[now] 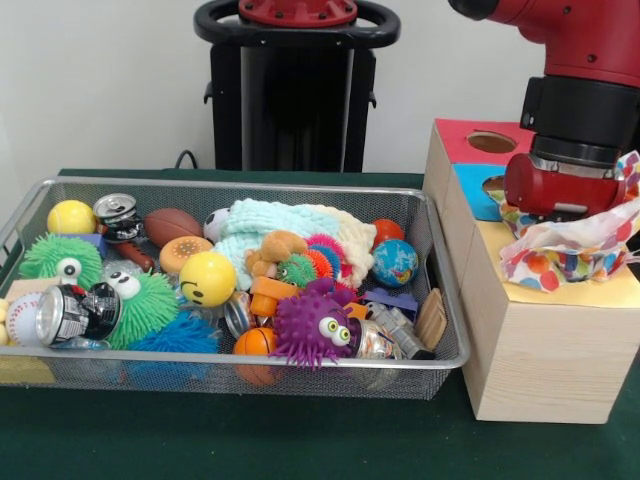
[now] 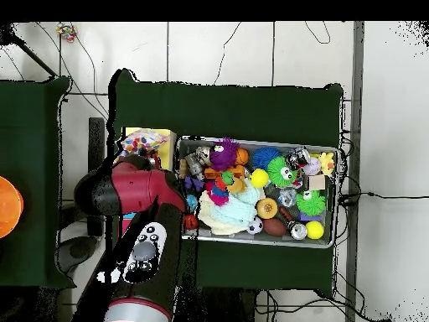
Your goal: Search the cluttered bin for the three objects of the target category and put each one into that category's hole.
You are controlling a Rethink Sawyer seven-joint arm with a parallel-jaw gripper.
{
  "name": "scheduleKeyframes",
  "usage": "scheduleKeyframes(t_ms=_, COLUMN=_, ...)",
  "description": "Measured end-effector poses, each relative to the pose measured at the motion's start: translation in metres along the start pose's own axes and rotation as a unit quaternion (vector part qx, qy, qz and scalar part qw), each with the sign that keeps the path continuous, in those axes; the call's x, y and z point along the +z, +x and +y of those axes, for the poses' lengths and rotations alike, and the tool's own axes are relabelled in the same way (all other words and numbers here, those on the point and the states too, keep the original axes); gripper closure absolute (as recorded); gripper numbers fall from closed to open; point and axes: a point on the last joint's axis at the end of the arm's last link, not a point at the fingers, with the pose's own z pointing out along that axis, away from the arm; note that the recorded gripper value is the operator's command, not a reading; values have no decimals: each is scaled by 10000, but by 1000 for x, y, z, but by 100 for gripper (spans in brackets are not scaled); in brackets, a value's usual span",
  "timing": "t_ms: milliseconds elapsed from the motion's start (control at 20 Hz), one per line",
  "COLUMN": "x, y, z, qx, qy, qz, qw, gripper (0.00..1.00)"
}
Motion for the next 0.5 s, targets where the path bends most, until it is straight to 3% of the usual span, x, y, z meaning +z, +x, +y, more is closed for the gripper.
scheduleKeyframes(t_ms=500, x=-2, y=-3, z=-2, qx=68, qy=-20, qz=161, qw=9998, gripper=100)
